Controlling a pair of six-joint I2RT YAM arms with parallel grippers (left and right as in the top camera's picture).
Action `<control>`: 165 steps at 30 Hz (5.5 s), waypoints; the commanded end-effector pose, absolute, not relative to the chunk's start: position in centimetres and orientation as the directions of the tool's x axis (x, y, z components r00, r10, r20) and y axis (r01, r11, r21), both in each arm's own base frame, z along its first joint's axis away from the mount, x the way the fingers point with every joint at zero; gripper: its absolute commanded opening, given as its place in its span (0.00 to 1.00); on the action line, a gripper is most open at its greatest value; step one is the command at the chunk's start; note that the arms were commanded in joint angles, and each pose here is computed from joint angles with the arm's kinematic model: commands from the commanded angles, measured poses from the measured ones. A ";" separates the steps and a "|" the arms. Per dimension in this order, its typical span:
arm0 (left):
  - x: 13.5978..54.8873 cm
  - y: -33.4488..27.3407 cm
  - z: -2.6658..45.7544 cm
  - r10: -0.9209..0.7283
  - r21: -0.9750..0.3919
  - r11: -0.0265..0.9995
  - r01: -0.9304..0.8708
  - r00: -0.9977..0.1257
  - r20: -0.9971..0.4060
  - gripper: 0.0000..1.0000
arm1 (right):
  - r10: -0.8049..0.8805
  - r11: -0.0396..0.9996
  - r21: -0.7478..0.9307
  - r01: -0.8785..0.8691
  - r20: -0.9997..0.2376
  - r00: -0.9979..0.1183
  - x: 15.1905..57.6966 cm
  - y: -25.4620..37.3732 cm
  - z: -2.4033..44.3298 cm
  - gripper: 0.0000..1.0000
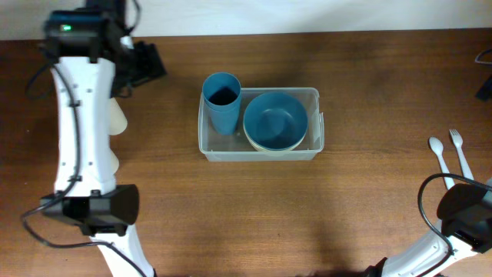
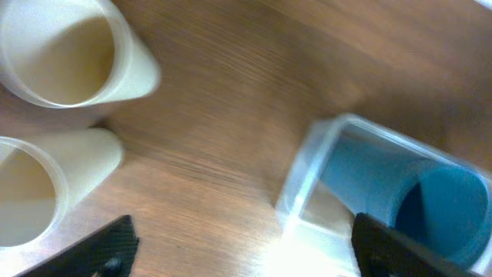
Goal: Pack container
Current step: 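Raise the left gripper and move it left toward the cream cups, then grasp the rim of the front cream cup with the left gripper, then lift the cream cup and carry it over the container's left end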
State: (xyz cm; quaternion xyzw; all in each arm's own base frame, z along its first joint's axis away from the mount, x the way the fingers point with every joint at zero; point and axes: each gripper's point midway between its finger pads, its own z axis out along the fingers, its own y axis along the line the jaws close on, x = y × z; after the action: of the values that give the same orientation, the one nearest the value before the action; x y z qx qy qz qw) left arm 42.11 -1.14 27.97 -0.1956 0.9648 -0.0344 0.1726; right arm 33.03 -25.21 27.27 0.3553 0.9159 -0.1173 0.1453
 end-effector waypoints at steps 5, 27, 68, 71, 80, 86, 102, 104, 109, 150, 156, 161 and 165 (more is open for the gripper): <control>40.0 4.8 32.4 -0.443 -0.123 0.892 -0.436 -0.783 -0.437 0.99 | 0.617 0.716 -0.127 0.687 -0.344 -0.707 32.9 -25.4 27.1 0.99; 39.1 5.0 26.2 -0.367 -0.076 0.930 -0.360 -0.899 -0.240 1.00 | 0.617 0.716 -0.127 0.687 -0.345 -0.707 32.9 -25.4 27.1 0.99; 32.4 9.9 17.7 -0.387 0.100 0.920 -0.379 -0.918 0.083 1.00 | 0.617 0.716 -0.127 0.687 -0.344 -0.707 32.9 -25.4 27.1 0.99; 32.3 9.9 16.6 -0.386 0.102 0.921 -0.377 -0.917 0.096 1.00 | 0.617 0.716 -0.127 0.687 -0.345 -0.707 32.9 -25.4 27.1 0.99; 34.0 10.3 14.8 -0.339 0.091 0.938 -0.335 -0.940 0.041 1.00 | 0.617 0.716 -0.127 0.687 -0.344 -0.707 32.9 -25.4 27.1 0.99; 34.5 10.4 14.5 -0.298 0.089 0.951 -0.295 -0.954 0.025 0.89 | 0.617 0.716 -0.127 0.687 -0.344 -0.707 32.9 -25.4 27.1 0.99; 34.0 10.3 14.5 -0.299 0.089 0.952 -0.294 -0.953 0.046 0.29 | 0.617 0.716 -0.127 0.687 -0.344 -0.707 32.9 -25.4 27.1 0.99; 33.9 10.3 14.5 -0.299 0.089 0.952 -0.293 -0.953 0.050 0.22 | 0.617 0.716 -0.127 0.687 -0.344 -0.707 32.9 -25.4 27.1 0.99; 33.6 10.2 14.5 -0.299 0.090 0.952 -0.292 -0.952 0.066 0.02 | 0.617 0.716 -0.127 0.687 -0.344 -0.707 32.9 -25.4 27.1 0.99; 34.3 -10.6 34.2 0.003 -0.245 0.962 0.122 -0.900 -0.436 0.02 | 0.617 0.716 -0.127 0.687 -0.344 -0.707 32.9 -25.4 27.1 0.99; 32.9 -11.7 33.3 0.010 -0.261 0.958 0.117 -0.926 -0.377 0.02 | 0.617 0.716 -0.127 0.687 -0.344 -0.707 32.9 -25.4 27.1 0.99; 32.1 -14.1 32.4 0.049 -0.334 0.929 0.160 -0.947 -0.319 0.02 | 0.617 0.716 -0.127 0.687 -0.344 -0.707 32.9 -25.4 27.1 0.99; 31.8 -15.5 31.8 0.083 -0.343 0.920 0.188 -0.951 -0.297 0.02 | 0.617 0.716 -0.127 0.687 -0.345 -0.707 32.9 -25.4 27.1 0.99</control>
State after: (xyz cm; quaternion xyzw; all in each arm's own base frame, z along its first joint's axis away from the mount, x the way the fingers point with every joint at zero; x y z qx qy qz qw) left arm 32.09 -13.88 32.52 0.0621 0.9707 -0.1649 0.1632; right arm 33.02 -25.21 27.26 0.3552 0.9160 -0.1173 0.1451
